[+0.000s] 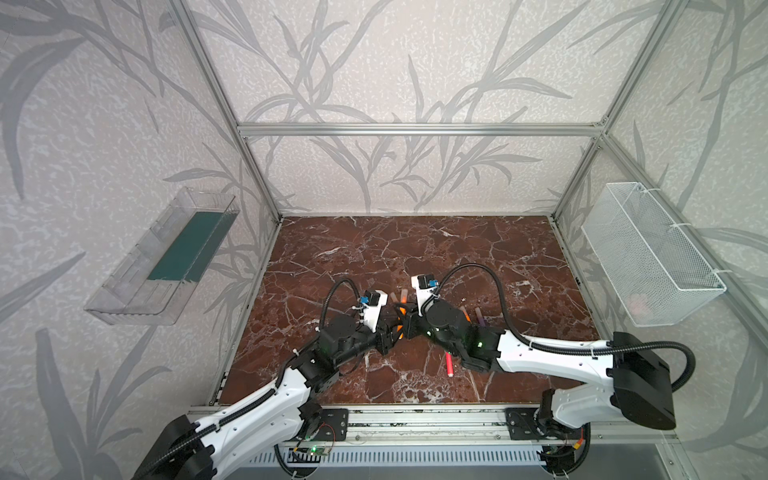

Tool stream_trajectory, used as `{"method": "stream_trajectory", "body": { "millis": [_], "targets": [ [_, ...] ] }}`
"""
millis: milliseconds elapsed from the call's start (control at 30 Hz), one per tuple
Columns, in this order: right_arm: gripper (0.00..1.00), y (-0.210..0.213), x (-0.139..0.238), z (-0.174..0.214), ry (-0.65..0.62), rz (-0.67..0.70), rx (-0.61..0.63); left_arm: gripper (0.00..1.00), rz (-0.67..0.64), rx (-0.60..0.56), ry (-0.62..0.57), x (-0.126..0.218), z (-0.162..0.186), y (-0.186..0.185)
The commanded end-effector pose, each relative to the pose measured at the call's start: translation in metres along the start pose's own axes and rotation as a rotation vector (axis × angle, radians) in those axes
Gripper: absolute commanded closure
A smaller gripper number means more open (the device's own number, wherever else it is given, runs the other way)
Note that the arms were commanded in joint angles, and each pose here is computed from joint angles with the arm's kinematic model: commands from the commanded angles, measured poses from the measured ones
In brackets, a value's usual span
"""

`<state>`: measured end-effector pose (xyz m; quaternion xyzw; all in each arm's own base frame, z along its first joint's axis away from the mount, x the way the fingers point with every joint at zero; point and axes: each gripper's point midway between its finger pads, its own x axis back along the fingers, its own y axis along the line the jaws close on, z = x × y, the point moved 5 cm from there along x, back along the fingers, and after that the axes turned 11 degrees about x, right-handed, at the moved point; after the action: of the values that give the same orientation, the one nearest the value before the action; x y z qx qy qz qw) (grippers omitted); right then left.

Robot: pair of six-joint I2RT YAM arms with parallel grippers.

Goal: Insert the pens into the pen caps
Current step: 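Grasp the capped orange marker with the right gripper while the left gripper opens, then lower the capped orange marker beside the other markers and open the right gripper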

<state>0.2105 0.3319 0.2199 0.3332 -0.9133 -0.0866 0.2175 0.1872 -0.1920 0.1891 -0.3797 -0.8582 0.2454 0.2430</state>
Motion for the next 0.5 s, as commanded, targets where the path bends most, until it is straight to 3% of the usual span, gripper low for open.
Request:
{"method": "stream_trajectory", "body": {
  "millis": [0, 133, 300, 467],
  "targets": [
    [1.0, -0.043, 0.006, 0.011, 0.055, 0.157, 0.006, 0.43, -0.231, 0.049, -0.076, 0.014, -0.005, 0.028],
    [1.0, -0.083, 0.004, 0.02, 0.199, 0.306, 0.071, 0.31, -0.477, 0.095, -0.116, 0.035, -0.006, 0.056],
    [1.0, -0.108, -0.013, 0.043, 0.408, 0.332, 0.1, 0.28, -0.58, 0.114, -0.085, 0.034, -0.003, 0.07],
    [1.0, -0.113, -0.026, 0.064, 0.606, 0.366, 0.154, 0.32, -0.634, 0.141, -0.01, 0.016, 0.001, 0.078]
  ]
}}
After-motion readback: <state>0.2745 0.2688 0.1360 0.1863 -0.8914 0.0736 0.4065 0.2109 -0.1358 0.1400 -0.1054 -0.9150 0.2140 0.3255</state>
